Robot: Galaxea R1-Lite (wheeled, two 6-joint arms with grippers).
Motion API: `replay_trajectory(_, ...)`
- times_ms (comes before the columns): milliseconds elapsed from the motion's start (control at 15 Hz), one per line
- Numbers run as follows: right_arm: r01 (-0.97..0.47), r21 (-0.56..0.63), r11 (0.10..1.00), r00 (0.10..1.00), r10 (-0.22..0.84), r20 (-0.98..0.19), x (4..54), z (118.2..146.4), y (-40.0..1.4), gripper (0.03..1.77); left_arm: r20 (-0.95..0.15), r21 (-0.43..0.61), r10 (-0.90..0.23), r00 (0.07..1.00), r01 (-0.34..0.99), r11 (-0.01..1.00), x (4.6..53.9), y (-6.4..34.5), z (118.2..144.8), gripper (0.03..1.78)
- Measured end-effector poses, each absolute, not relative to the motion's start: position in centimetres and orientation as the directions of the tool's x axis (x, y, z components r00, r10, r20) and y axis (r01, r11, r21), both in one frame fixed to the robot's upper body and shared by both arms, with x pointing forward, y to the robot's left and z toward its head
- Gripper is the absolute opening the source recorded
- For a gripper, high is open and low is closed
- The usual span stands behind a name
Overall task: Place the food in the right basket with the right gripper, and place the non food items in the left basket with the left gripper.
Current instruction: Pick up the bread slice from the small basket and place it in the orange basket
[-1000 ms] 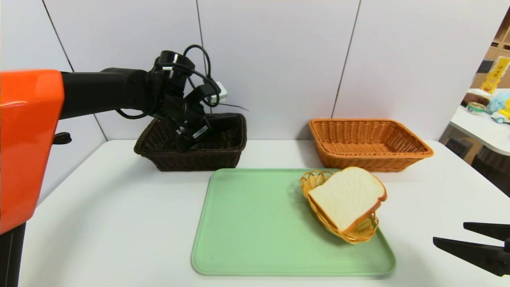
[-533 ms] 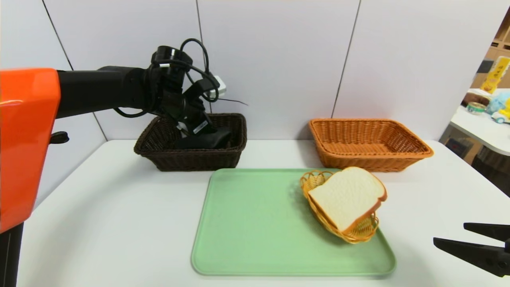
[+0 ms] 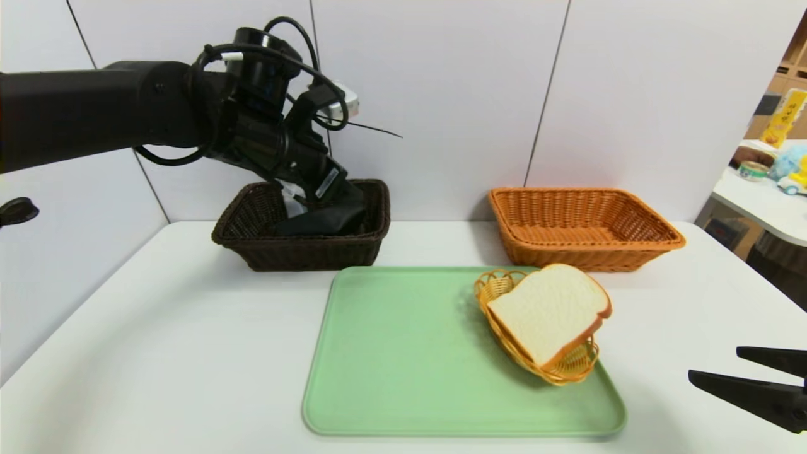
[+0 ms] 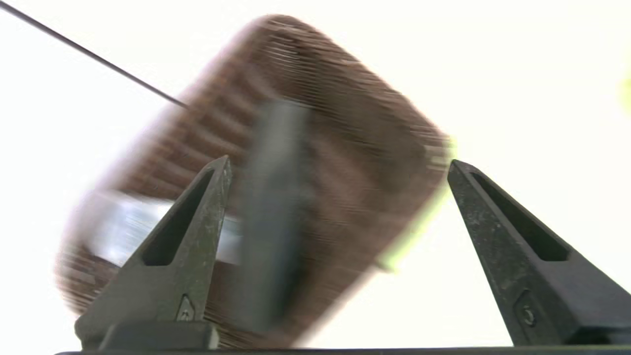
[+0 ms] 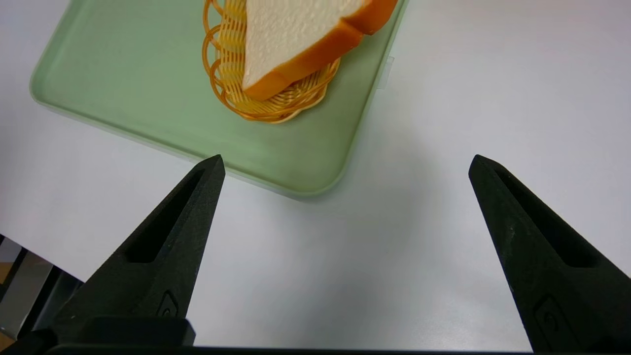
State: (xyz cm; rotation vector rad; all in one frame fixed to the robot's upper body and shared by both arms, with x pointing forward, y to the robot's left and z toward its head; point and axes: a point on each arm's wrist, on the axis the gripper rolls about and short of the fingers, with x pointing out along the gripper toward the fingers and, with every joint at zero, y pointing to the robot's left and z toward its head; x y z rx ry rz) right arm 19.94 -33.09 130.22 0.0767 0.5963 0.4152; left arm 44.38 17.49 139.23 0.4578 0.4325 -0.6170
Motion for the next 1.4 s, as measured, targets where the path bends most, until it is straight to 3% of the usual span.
replay_trajectory(333, -0.360, 0.186, 0.914, 0.751, 0.402, -0.523, 20.4, 130.6, -33.1, 1.71, -0.582, 0.014, -0.520, 0.626, 0.647, 0.763, 37.4, 15.1, 138.5, 1.63)
replay_trajectory(533, -0.357, 0.194, 0.914, 0.741, 0.403, -0.537, 21.4, 130.7, -33.1, 1.71, -0.605, -0.061, -0.552, 0.575, 0.657, 0.751, 33.5, 15.1, 137.5, 1.65)
replay_trajectory(933, -0.351, 0.210, 0.913, 0.721, 0.406, -0.561, 24.5, 131.5, -33.3, 1.71, -0.559, -0.078, -0.644, 0.523, 0.740, 0.668, 28.1, 15.9, 135.7, 1.67)
replay_trajectory(1400, -0.336, 0.261, 0.905, 0.691, 0.425, -0.585, 28.7, 132.0, -33.2, 1.71, -0.570, -0.047, -0.653, 0.499, 0.774, 0.632, 26.2, 17.4, 135.0, 1.69)
